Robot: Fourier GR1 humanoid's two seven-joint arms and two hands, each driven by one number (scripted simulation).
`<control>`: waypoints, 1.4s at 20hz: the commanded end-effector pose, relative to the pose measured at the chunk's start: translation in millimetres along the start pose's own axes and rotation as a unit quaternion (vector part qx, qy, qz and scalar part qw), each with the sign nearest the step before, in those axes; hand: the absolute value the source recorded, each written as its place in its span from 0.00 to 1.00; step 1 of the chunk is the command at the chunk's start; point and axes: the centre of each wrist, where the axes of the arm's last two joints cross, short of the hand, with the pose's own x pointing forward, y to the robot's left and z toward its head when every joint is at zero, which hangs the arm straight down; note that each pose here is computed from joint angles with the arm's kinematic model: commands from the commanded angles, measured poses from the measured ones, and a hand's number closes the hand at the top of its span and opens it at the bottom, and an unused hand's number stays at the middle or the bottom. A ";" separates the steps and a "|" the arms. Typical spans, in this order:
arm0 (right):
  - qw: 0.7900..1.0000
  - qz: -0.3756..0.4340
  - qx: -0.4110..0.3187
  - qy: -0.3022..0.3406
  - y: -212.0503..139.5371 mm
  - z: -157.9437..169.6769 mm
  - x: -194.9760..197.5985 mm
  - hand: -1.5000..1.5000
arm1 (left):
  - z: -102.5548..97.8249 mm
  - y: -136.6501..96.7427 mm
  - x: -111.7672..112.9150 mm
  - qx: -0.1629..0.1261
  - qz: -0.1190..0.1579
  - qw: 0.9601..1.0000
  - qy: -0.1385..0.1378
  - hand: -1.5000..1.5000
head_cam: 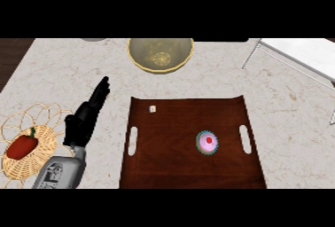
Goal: Pick the can from the tray and place it in the tiered shelf
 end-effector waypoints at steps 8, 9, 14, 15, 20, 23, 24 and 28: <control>0.992 -0.121 0.011 0.021 -26.4 0.0 27.1 0.00 | -15.6 -2.1 3.2 -0.001 0.007 1.000 0.001 0.50; 0.991 -0.128 0.009 0.030 -30.9 -3.7 22.7 0.00 | 9.5 -1.0 -1.3 0.001 0.002 1.000 0.001 0.50; 0.969 -0.228 -0.067 0.060 -67.5 -37.2 35.9 0.00 | 7.9 -2.8 -6.6 0.004 0.001 1.000 0.004 0.50; 0.961 -0.256 -0.071 0.072 -86.6 -38.6 49.2 0.00 | 4.1 1.2 -13.4 0.008 -0.002 1.000 0.009 0.50; 0.957 -0.240 -0.102 0.124 -127.8 -68.2 36.0 0.00 | 2.2 8.7 -14.4 0.023 -0.003 1.000 0.006 0.50; 0.961 -0.205 -0.058 0.174 -132.0 -60.5 15.0 0.00 | 14.0 6.5 -14.2 0.025 -0.001 1.000 0.018 0.50; 0.964 -0.187 -0.058 0.180 -136.3 -59.3 11.3 0.00 | 5.9 8.1 -12.0 0.025 0.004 0.999 0.022 0.50; 0.968 -0.161 -0.028 0.191 -155.2 -48.4 -8.3 0.00 | 7.7 17.5 -9.4 0.045 0.007 0.999 0.019 0.50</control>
